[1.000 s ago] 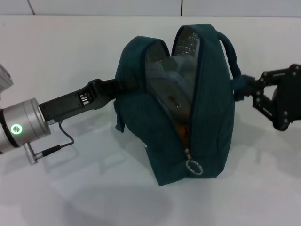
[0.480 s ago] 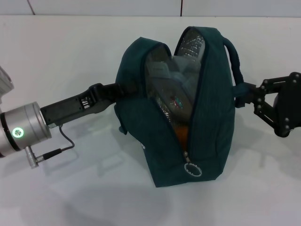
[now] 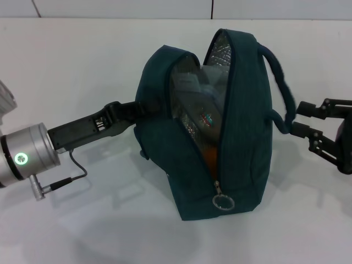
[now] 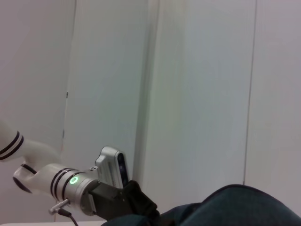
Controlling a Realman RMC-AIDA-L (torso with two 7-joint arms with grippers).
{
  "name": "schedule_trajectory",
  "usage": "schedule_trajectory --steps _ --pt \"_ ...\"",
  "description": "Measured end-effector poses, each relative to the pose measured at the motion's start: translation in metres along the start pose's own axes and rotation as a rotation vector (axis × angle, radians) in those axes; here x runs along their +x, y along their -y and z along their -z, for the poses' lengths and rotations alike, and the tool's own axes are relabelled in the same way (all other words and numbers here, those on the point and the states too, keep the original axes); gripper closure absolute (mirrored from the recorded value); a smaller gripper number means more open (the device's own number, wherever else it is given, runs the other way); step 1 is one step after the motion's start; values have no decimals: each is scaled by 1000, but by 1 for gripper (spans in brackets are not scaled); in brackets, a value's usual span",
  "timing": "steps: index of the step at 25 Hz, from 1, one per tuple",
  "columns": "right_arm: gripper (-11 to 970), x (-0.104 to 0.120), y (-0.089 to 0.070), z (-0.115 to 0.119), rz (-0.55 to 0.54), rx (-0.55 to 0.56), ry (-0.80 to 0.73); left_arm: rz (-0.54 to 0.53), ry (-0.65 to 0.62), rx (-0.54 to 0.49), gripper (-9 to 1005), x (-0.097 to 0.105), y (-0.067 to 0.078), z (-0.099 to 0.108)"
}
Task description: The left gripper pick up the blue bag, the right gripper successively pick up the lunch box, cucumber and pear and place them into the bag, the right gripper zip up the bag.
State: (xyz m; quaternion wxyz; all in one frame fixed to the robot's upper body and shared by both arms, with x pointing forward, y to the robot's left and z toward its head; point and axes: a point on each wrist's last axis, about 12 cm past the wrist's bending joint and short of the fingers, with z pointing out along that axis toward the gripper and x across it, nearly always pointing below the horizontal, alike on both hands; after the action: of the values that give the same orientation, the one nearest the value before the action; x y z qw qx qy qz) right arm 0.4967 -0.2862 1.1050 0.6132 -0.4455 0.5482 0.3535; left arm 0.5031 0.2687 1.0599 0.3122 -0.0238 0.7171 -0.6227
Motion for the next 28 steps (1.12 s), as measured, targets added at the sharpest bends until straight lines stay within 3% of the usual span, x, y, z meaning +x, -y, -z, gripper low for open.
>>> schedule_trajectory --steps 6,11,17,20,28 --pt "692 0 -4 14 -16 38 28 3 1 1 949 1 0 1" --pt "464 -5 -13 20 -6 -24 79 5 0 5 949 2 0 2" --pt "361 -3 -31 18 -37 -179 72 2 -5 27 949 2 3 1" --pt "363 7 -39 12 -88 -229 37 1 -10 41 949 2 5 0" --pt "367 35 -43 -1 -211 -209 -72 -24 -14 51 949 -1 7 -2"
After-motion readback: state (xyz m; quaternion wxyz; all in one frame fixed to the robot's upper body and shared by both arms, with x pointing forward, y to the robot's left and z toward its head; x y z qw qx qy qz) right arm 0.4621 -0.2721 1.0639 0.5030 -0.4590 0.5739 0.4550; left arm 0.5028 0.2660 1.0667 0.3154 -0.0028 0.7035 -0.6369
